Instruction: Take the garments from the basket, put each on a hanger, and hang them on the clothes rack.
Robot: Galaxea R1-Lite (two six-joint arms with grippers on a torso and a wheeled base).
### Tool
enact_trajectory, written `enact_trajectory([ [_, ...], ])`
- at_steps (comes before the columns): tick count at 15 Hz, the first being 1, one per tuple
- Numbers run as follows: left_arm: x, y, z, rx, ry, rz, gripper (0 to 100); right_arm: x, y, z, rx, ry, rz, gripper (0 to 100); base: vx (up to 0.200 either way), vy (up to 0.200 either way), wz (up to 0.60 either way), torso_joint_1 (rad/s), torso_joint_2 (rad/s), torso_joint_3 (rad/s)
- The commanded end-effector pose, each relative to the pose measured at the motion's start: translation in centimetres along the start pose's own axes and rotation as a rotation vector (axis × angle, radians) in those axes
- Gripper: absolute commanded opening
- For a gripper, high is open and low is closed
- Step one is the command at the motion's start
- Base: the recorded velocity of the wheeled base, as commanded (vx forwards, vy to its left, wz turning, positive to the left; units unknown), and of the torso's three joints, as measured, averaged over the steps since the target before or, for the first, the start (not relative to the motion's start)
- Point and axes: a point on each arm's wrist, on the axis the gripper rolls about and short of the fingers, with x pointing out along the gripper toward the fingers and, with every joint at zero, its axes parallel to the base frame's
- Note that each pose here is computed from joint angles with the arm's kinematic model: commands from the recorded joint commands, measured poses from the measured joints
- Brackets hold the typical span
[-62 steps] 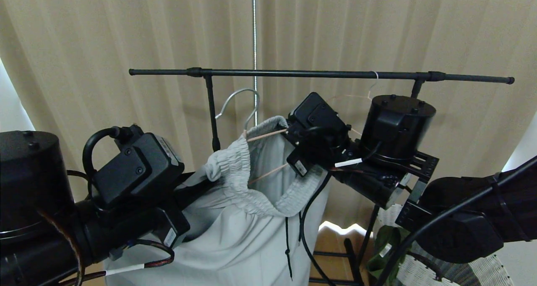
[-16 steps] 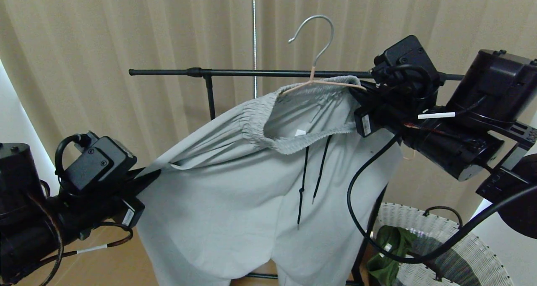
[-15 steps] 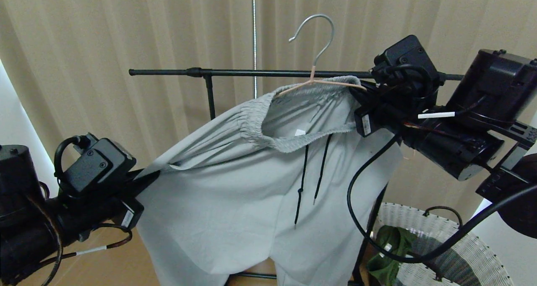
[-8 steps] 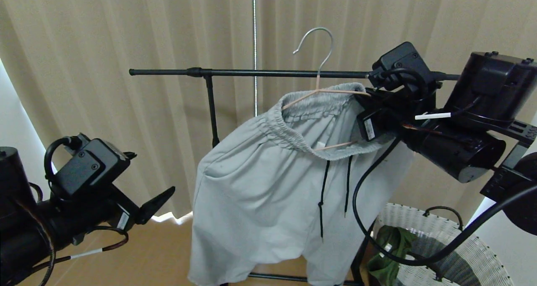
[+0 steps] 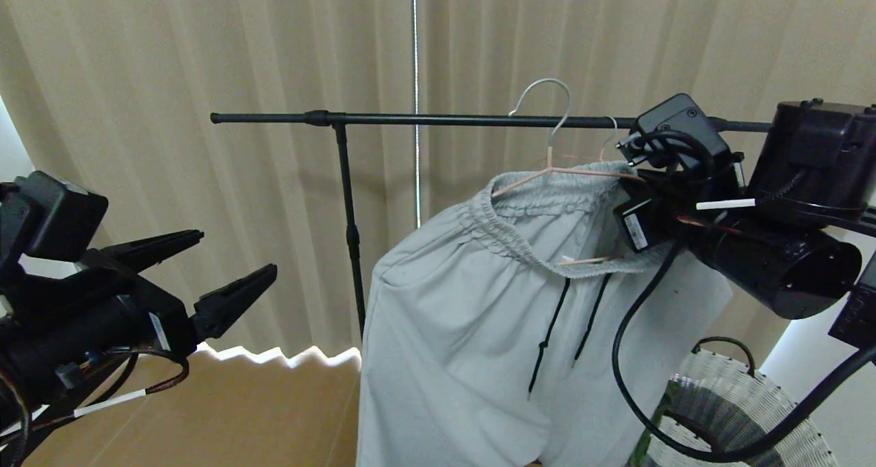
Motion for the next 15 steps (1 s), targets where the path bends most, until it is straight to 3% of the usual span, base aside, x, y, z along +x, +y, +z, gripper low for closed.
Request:
enact_trajectory([
  [1, -0.3, 0.2, -0.5, -0.008, 0.015, 0.015, 100, -0.7, -0.8, -1.0, -0.005, 0.026, -0.023, 0, 0.0, 0.0, 0.0, 0.0, 0.0, 0.0],
  [3, -0.9, 0.0, -2.1, -0.01, 0.068, 0.02, 100, -0.9, -1.1, -2.1, -0.017, 0.058, -0.031, 0, 0.0, 0.0, 0.0, 0.0, 0.0, 0.0],
  [5, -1.5, -0.3, -3.1, -0.02, 0.08, 0.02, 100, -1.1, -1.0, -2.7, -0.027, 0.075, -0.026, 0, 0.0, 0.0, 0.0, 0.0, 0.0, 0.0],
  [9, -1.6, -0.2, -2.3, 0.01, -0.029, 0.036, 100, -1.7, -2.2, -2.7, -0.024, 0.089, -0.058, 0, 0.0, 0.0, 0.0, 0.0, 0.0, 0.0],
  [15, -1.1, 0.0, -2.5, 0.006, -0.02, 0.035, 100, -2.0, -2.4, -3.9, -0.072, 0.194, -0.074, 0, 0.0, 0.0, 0.0, 0.0, 0.0, 0.0],
])
